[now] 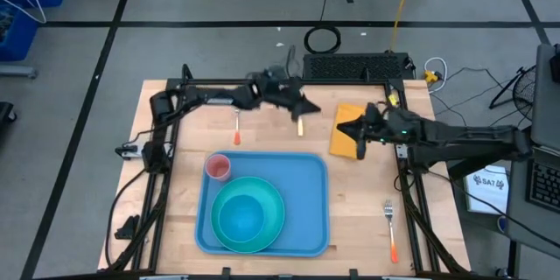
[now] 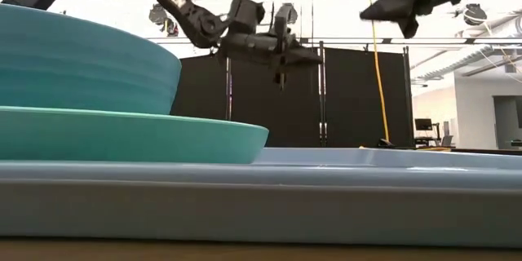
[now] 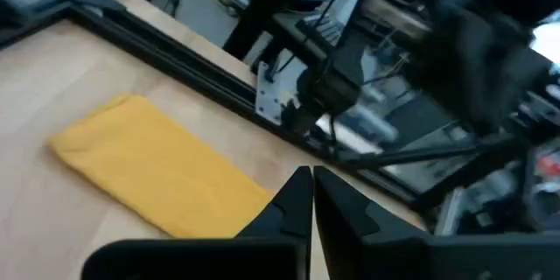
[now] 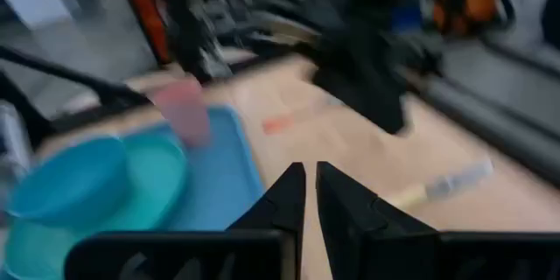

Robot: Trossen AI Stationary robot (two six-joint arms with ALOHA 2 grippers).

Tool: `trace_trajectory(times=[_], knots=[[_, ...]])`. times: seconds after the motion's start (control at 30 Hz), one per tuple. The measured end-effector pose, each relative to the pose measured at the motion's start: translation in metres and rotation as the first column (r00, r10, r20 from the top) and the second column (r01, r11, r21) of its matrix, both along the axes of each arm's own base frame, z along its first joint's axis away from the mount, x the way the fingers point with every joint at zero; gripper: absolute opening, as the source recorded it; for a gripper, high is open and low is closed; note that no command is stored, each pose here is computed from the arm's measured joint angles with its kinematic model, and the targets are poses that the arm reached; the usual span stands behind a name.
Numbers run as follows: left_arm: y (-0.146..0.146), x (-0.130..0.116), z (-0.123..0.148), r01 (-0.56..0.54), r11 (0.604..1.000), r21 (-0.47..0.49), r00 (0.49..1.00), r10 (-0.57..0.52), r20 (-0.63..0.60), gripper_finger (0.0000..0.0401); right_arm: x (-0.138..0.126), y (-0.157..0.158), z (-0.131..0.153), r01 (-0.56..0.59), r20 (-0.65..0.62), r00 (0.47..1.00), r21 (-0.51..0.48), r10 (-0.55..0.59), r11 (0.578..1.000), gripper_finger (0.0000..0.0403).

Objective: Set up tray
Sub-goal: Put the yellow napkin to the right of the light blue plate on the blue serving tray

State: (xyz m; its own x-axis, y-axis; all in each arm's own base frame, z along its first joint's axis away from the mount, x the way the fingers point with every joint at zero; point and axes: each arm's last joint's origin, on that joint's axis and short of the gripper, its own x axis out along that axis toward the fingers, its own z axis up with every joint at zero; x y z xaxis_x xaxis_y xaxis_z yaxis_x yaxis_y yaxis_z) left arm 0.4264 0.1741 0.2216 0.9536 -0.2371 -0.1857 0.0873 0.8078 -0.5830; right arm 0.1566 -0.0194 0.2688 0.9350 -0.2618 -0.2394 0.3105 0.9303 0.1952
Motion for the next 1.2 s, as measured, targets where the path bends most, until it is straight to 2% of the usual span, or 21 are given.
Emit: trace_trajectory(times=[0.1, 0.27, 0.37, 0.47, 0.57, 0.73, 0.97, 1.1, 1.2], knots=[[0.018, 0.001, -0.001, 0.028, 0.995, -0.092, 0.999, -0.03, -0.024, 0.0033, -0.004, 0.005, 0.004, 0.012, 0.016, 1.0, -0.044, -0.012, 0.999, 0.0027], [0.017, 0.02, 0.015, -0.006, 0.997, -0.074, 0.999, 0.003, -0.046, 0.0117, -0.003, 0.008, 0.002, 0.025, -0.009, 1.0, -0.082, -0.026, 0.996, 0.0027], [0.022, 0.036, 0.019, -0.06, 0.995, -0.076, 0.984, 0.046, -0.17, 0.0168, -0.002, 0.008, 0.002, 0.017, -0.012, 1.0, -0.095, -0.018, 0.995, 0.0028], [0.03, 0.051, 0.012, -0.13, 0.989, -0.066, 0.94, 0.102, -0.325, 0.0207, -0.002, 0.009, 0.002, 0.014, -0.012, 1.0, -0.103, -0.015, 0.995, 0.0027], [0.039, 0.066, 0.003, -0.151, 0.987, -0.049, 0.916, 0.121, -0.383, 0.0231, -0.002, 0.009, 0.002, 0.012, -0.008, 1.0, -0.108, -0.013, 0.994, 0.0028], [0.043, 0.086, -0.018, -0.164, 0.985, -0.056, 0.908, 0.129, -0.398, 0.0237, -0.003, 0.01, 0.003, -0.005, -0.012, 1.0, -0.125, 0.004, 0.992, 0.0028], [0.046, 0.094, -0.055, -0.266, 0.963, -0.04, 0.857, 0.218, -0.467, 0.0218, -0.006, 0.016, 0.006, -0.04, 0.008, 0.999, -0.142, 0.042, 0.989, 0.0028], [0.036, 0.103, -0.068, -0.256, 0.964, -0.069, 0.864, 0.196, -0.464, 0.021, -0.007, 0.016, 0.006, -0.038, 0.014, 0.999, -0.13, 0.04, 0.991, 0.0027], [0.023, 0.11, -0.068, -0.209, 0.974, -0.088, 0.89, 0.152, -0.43, 0.0207, -0.007, 0.016, 0.005, -0.035, 0.005, 0.999, -0.114, 0.036, 0.993, 0.0027]])
